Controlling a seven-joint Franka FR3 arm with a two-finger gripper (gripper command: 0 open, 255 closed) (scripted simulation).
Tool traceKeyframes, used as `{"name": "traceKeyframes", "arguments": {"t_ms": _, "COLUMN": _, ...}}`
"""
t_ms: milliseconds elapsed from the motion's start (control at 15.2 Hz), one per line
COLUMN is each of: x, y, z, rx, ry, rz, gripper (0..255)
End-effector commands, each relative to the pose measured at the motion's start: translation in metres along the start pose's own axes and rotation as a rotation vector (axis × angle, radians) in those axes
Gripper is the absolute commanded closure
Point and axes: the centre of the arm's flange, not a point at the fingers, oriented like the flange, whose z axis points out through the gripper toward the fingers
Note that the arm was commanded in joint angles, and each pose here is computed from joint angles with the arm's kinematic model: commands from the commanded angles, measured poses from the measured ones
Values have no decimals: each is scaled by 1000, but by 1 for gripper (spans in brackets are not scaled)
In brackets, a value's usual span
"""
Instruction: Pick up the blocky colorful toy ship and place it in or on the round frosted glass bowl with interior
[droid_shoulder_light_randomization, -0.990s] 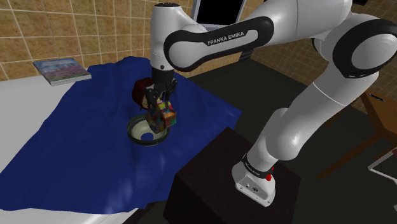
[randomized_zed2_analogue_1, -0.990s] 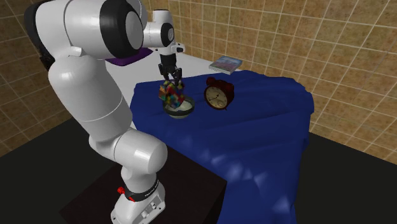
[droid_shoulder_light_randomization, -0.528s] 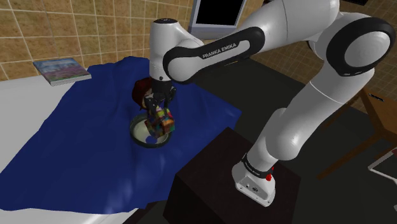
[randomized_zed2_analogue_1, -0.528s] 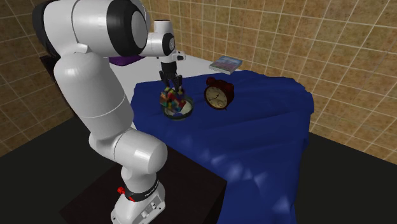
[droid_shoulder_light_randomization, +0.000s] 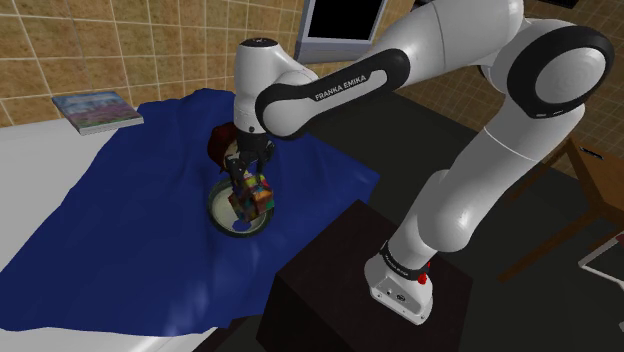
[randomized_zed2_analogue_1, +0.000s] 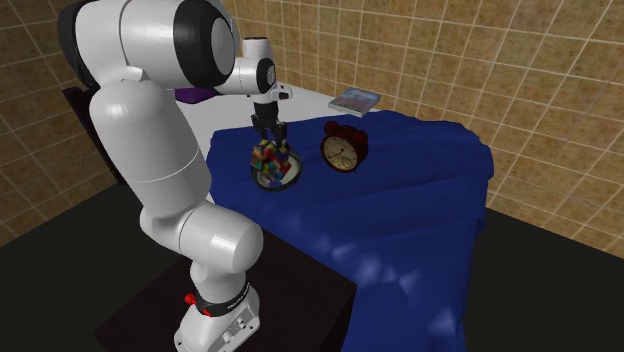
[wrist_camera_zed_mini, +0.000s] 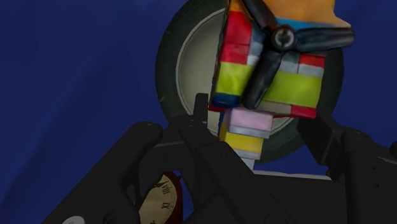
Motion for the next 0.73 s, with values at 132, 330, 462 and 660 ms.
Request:
{"name": "traceKeyframes", "arguments": {"t_ms": 132, "x": -1, "y": 0, "z": 4, "rx": -3, "ry": -8, "rz": -1, "gripper": 255}}
{"name": "traceKeyframes", "arguments": {"t_ms": 330, "x": -1, "y": 1, "z": 4, "rx": -3, "ry": -8, "rz": -1, "gripper": 0}}
{"name": "traceKeyframes", "arguments": {"t_ms": 462, "x": -1, "y": 1, "z": 4, "rx": -3, "ry": -8, "rz": -1, "gripper": 0}}
{"name": "traceKeyframes", "arguments": {"t_ms": 660, "x": -1, "y": 0, "z": -23, "rx": -3, "ry": -8, "rz": -1, "gripper": 0}}
